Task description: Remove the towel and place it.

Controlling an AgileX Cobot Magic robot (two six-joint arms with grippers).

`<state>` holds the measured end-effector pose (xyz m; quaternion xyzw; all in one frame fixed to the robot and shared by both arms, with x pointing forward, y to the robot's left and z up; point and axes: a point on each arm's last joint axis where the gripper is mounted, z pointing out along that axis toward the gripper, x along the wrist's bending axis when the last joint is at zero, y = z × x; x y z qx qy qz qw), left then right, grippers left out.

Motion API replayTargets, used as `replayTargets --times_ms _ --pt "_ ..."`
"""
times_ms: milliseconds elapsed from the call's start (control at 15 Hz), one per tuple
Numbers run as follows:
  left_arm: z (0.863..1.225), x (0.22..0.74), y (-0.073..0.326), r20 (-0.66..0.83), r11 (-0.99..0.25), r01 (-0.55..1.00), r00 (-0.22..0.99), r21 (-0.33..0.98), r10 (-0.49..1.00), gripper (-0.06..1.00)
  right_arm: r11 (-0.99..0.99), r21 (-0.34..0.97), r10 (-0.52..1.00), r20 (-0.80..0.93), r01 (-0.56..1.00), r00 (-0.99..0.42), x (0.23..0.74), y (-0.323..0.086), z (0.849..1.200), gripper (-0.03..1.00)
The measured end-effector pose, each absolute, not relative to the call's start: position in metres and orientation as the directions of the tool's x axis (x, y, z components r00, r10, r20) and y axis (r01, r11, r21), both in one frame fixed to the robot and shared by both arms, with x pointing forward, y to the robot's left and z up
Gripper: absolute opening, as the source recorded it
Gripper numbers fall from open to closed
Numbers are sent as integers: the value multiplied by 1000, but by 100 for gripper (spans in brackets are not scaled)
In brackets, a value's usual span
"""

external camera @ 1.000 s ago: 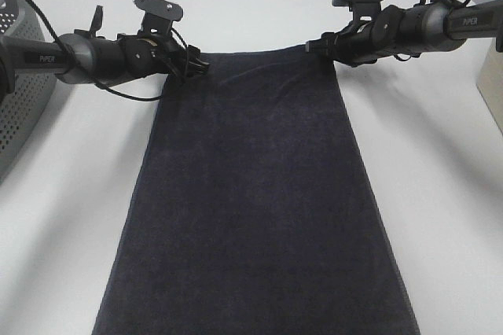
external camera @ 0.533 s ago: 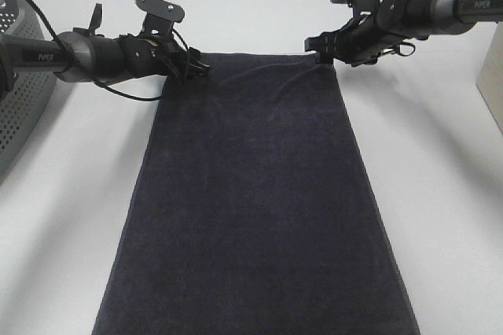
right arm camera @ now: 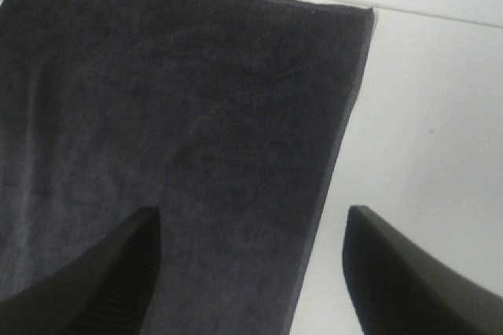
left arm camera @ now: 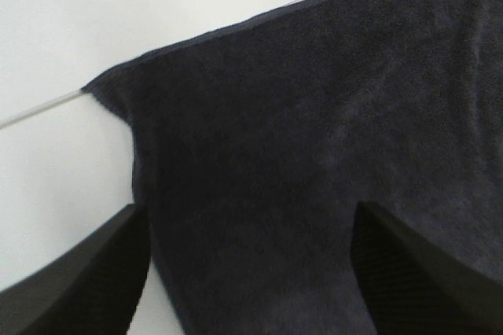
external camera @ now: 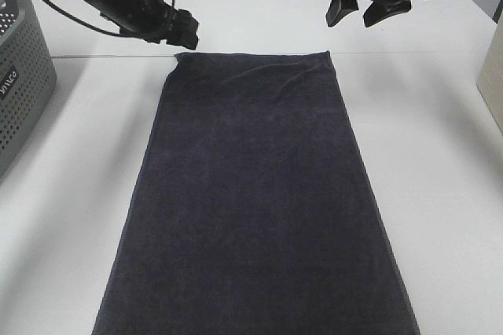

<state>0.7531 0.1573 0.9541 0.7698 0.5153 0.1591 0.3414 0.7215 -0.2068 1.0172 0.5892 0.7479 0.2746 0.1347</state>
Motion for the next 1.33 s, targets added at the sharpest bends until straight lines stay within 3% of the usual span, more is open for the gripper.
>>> replayTargets --times_ms 67,333,600,800,1133,1333 --pt "991 743 178 -119 -176 743 326 646 938 68 163 544 951 135 823 -278 705 -208 1046 66" --pt "1060 709 197 -47 -166 794 237 585 970 68 153 524 951 153 838 -269 673 -212 1095 66" --pt "1108 674 216 -53 -139 839 196 526 979 68 120 489 973 114 864 -200 638 -224 1136 66" --pt "1142 655 256 -43 -74 833 116 548 992 68 47 504 986 114 863 -120 632 -251 1150 66" --pt "1165 637 334 -22 56 826 -53 560 998 68 -70 535 988 153 842 -15 624 -293 1166 66" --pt "1175 628 335 -18 49 815 -48 578 999 68 -62 555 988 152 830 -28 612 -292 1177 66"
